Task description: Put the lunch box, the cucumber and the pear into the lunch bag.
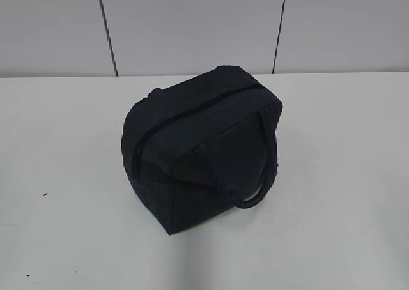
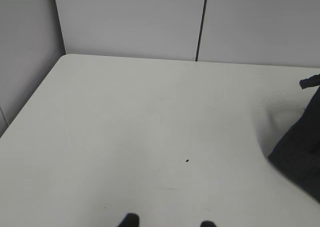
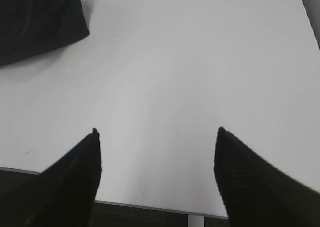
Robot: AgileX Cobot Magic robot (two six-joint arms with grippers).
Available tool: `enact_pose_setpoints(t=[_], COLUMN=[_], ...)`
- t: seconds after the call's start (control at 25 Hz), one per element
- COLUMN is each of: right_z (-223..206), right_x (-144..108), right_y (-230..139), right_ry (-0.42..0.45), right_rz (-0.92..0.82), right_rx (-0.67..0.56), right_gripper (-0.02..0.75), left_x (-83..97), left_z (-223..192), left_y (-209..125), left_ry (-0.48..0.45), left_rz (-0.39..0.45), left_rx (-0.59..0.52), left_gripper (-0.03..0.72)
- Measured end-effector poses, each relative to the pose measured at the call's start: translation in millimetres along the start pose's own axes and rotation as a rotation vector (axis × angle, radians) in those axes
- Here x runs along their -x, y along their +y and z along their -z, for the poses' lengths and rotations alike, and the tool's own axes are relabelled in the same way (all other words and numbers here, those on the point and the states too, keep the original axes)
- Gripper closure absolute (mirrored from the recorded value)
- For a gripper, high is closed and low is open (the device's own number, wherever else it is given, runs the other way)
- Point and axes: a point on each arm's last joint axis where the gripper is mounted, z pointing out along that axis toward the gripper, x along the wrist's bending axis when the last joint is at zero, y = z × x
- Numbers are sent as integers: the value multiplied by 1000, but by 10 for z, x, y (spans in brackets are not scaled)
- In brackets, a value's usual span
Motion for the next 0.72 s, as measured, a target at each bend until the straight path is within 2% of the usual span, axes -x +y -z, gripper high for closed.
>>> enact_pose_setpoints(t=[0.72], right_z=[0], right_x=[0], right_y=[1], right_ry=[0], right_rz=[0], right_rx=[1], right_gripper=[192], left_x=[0], left_z=[0], left_y=[0], left_ry=[0], left_rz=[0], left_rx=[0], left_gripper=[450])
